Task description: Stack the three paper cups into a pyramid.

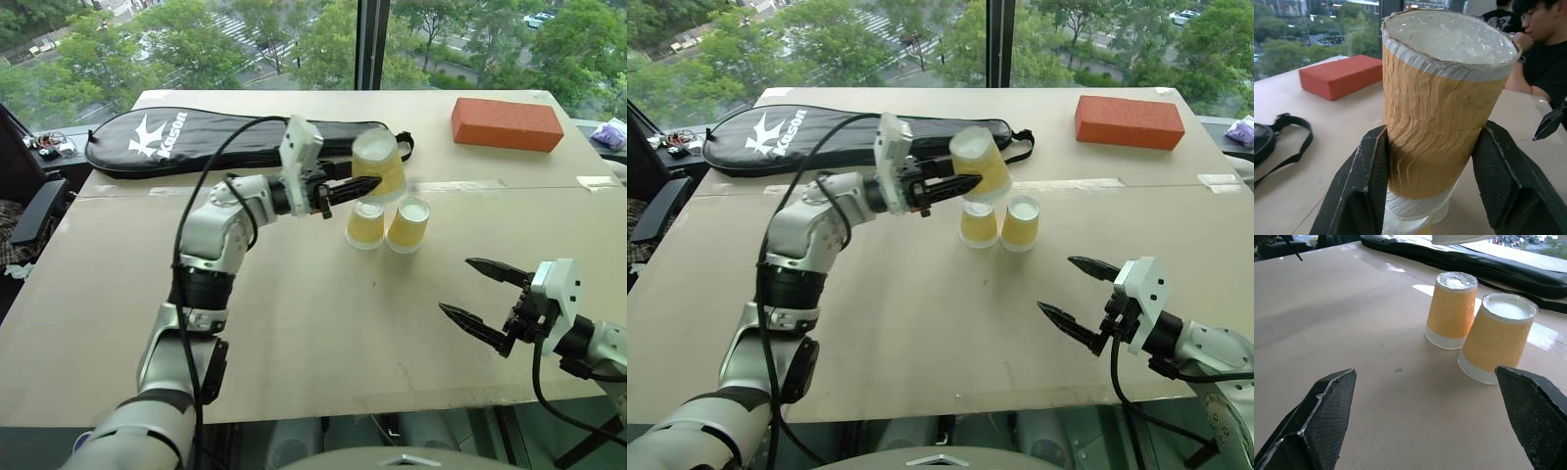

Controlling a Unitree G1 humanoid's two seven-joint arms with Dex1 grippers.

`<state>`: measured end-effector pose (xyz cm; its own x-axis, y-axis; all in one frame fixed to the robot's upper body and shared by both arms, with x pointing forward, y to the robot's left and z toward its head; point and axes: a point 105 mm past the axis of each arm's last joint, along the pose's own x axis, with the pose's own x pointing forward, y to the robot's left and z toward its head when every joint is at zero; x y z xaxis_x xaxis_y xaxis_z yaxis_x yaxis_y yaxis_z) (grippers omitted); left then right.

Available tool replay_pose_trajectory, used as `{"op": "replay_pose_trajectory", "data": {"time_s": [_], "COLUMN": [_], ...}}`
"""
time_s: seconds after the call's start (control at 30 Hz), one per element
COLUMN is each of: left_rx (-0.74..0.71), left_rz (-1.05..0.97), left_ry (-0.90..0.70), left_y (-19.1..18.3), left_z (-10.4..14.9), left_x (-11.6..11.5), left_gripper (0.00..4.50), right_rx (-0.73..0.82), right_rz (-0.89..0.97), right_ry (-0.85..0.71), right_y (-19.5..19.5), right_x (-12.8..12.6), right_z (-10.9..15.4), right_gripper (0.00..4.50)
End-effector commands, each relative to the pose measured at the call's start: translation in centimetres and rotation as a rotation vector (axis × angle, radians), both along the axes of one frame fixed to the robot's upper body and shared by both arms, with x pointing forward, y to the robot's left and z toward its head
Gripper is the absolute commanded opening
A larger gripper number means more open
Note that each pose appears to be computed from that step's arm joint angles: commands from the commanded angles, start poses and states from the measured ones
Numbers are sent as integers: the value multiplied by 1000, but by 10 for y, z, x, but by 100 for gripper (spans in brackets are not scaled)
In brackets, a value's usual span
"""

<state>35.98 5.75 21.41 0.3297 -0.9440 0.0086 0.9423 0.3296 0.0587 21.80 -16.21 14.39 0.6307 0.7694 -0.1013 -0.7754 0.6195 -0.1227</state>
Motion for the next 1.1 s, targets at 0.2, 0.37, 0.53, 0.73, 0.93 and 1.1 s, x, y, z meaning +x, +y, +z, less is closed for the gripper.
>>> {"op": "replay_pose_trajectory", "data": {"time_s": [0.2, 0.37, 0.53, 0.73, 0.93, 1.1], "left_rx": [83, 73, 74, 99, 108, 78], "left_rz": [-31, -62, -66, -58, -54, -48], "left_ry": [-5, -9, -13, -10, 16, 17], "left_y": [-13, -23, -30, -32, -31, -28], "left_z": [-14, -16, -16, -15, -19, -11], "left_x": [18, 19, 22, 24, 25, 24], "left_gripper": [204, 204, 204, 204, 271, 441], "right_rx": [1, 4, 13, 38, 39, 45], "right_rz": [-34, -64, -98, -143, -150, -154], "right_ry": [-73, -73, -86, -109, -114, -125], "right_y": [1, -1, -5, -17, -25, -29], "right_x": [-8, -11, -11, -11, -13, -13], "right_z": [14, 13, 14, 20, 19, 20], "right_gripper": [450, 450, 450, 450, 450, 450]}}
